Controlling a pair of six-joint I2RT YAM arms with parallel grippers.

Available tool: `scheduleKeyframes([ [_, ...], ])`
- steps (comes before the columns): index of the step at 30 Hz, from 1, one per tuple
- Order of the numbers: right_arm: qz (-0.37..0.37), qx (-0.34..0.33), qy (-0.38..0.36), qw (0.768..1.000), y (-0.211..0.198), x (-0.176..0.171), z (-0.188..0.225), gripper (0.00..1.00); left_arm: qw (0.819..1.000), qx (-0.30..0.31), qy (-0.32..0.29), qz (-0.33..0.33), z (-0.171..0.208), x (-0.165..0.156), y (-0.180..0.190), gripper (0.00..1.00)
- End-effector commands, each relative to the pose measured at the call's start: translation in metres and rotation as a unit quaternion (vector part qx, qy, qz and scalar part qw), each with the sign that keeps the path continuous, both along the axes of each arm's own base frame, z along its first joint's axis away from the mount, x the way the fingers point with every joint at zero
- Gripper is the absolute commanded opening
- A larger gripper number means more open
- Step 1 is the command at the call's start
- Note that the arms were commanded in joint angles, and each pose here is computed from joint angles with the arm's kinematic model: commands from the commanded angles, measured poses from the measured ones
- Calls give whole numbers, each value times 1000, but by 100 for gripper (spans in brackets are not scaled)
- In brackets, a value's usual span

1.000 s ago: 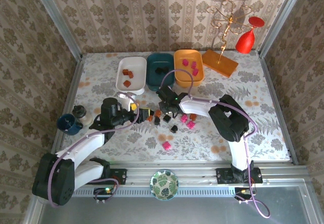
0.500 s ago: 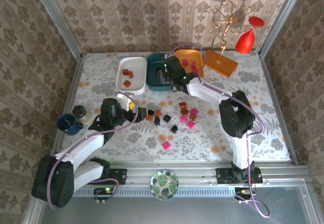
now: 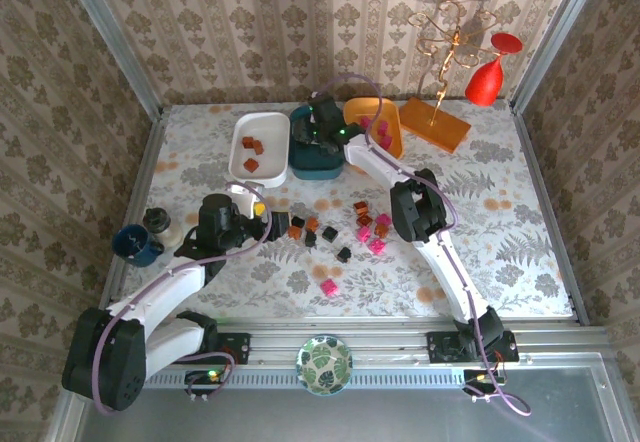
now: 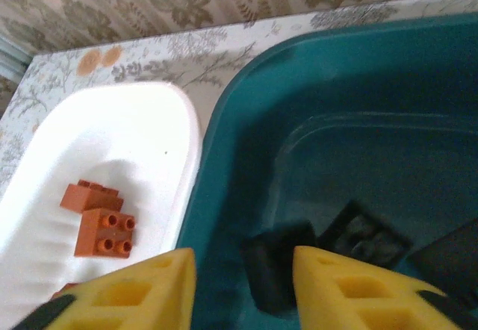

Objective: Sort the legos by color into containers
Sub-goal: Place the lego in the container, then pick up the lego from the center of the table.

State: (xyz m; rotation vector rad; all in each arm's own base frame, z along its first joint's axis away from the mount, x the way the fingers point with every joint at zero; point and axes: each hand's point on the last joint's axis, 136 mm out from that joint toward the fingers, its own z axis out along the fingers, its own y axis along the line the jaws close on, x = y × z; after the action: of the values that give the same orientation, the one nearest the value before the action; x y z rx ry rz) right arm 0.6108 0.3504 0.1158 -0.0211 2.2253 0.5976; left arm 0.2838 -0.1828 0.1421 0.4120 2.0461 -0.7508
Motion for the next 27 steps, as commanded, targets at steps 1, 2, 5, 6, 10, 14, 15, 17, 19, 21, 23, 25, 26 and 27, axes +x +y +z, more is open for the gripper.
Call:
scheduleKeyframes([
  [1,28,14,-1,1000,0,-9,43,48,1000,-8,1,2,5,2,-3,83],
  [2,35,8,-5,999,-2,-15,53,50,1000,-6,7,2,3,3,-4,83],
  [5,63,-4,-12,998,-12,-43,78,54,1000,6,23,0,-2,4,-7,83],
  [6,72,-6,-16,997,-17,-57,85,56,1000,14,26,-3,-3,4,-9,83],
  [10,81,-54,-8,995,-56,-122,80,62,999,26,37,-16,-9,1,-17,83],
  [14,55,-134,29,989,-115,-187,48,68,998,-1,26,-62,-2,-6,-32,84],
  [15,46,-153,37,986,-128,-199,41,69,997,-8,22,-76,0,-9,-36,84],
  [17,39,-179,58,981,-147,-220,25,71,994,-21,16,-102,4,-12,-43,84],
  [19,42,-195,78,977,-155,-233,10,73,990,-31,14,-139,6,-22,-59,84],
  [21,48,-208,98,972,-158,-240,-5,74,985,-36,15,-165,5,-29,-69,84],
  [23,54,-219,113,968,-157,-242,-19,75,982,-33,15,-184,3,-33,-78,84],
  [25,59,-226,121,965,-154,-241,-29,75,980,-30,14,-196,1,-37,-85,84],
  [26,62,-229,124,964,-151,-240,-33,75,980,-26,14,-199,-1,-37,-88,84],
  [27,64,-231,127,963,-149,-238,-38,75,980,-23,13,-197,-2,-37,-89,84],
])
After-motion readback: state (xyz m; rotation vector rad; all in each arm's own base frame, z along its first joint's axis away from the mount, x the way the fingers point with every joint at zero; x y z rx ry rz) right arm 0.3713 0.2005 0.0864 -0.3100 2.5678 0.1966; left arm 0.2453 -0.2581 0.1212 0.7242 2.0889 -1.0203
